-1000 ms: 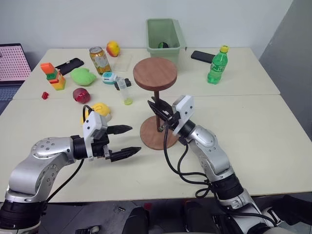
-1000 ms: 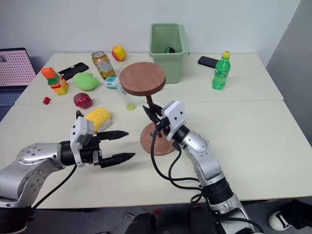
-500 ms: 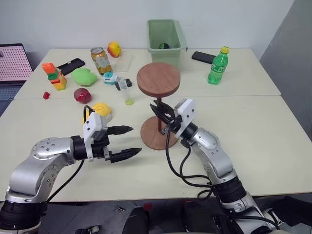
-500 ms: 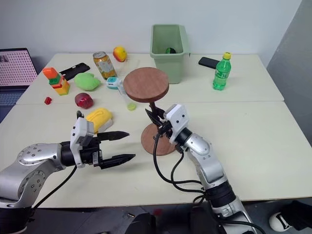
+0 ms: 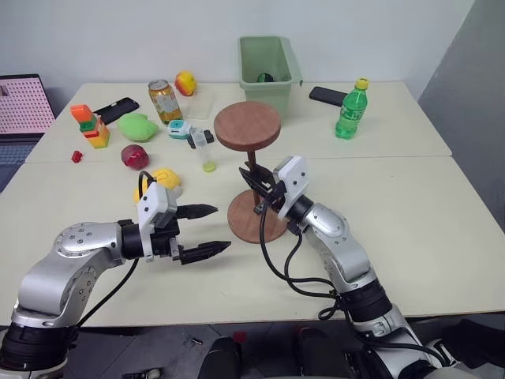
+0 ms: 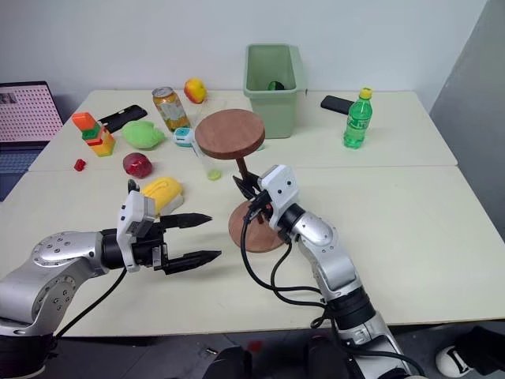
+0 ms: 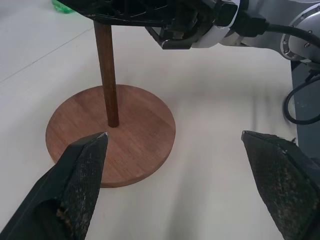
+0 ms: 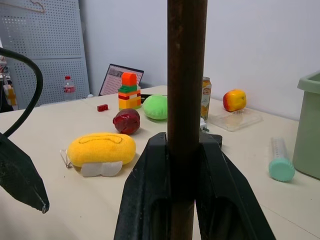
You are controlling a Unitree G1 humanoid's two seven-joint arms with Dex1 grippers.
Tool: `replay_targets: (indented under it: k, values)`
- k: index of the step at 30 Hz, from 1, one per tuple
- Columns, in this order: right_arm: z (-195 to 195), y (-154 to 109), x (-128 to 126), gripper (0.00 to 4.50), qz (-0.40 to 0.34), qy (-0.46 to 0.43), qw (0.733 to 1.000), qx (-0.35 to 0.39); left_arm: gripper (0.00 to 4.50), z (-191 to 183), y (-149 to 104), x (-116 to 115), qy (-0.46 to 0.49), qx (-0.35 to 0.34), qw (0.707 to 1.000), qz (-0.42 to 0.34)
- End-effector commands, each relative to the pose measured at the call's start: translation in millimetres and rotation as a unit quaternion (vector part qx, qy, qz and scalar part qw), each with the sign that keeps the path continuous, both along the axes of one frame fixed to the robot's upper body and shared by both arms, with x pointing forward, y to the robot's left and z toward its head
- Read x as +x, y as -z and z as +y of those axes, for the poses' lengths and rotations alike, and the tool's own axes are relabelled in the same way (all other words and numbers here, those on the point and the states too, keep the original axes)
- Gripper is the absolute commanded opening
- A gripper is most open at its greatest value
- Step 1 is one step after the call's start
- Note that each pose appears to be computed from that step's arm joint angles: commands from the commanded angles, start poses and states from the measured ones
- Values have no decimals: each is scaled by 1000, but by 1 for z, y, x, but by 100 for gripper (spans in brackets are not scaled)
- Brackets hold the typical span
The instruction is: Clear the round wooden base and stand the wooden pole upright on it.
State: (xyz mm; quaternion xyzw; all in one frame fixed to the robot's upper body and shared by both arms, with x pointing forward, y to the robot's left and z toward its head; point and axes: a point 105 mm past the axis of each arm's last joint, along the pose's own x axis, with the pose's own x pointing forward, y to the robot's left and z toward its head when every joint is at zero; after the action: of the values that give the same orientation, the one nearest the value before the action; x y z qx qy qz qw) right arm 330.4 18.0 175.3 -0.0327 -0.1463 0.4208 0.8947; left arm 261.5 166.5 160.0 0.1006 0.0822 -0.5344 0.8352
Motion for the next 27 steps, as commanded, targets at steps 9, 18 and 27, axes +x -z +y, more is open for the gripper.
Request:
replay_targets:
  k: [9,18,27]
  values:
    - [-9,22,7,235,56,20,998,-10,450,-6,-10,1,11,-2,1000,-25]
    - [-27,9,-3,324,51,6,999,-10,450,-7,-13,2,13,-5,1000,-27]
    - [-116,10,-63,324,101,-80,977,-170,450,7,-20,3,14,6,1000,-22]
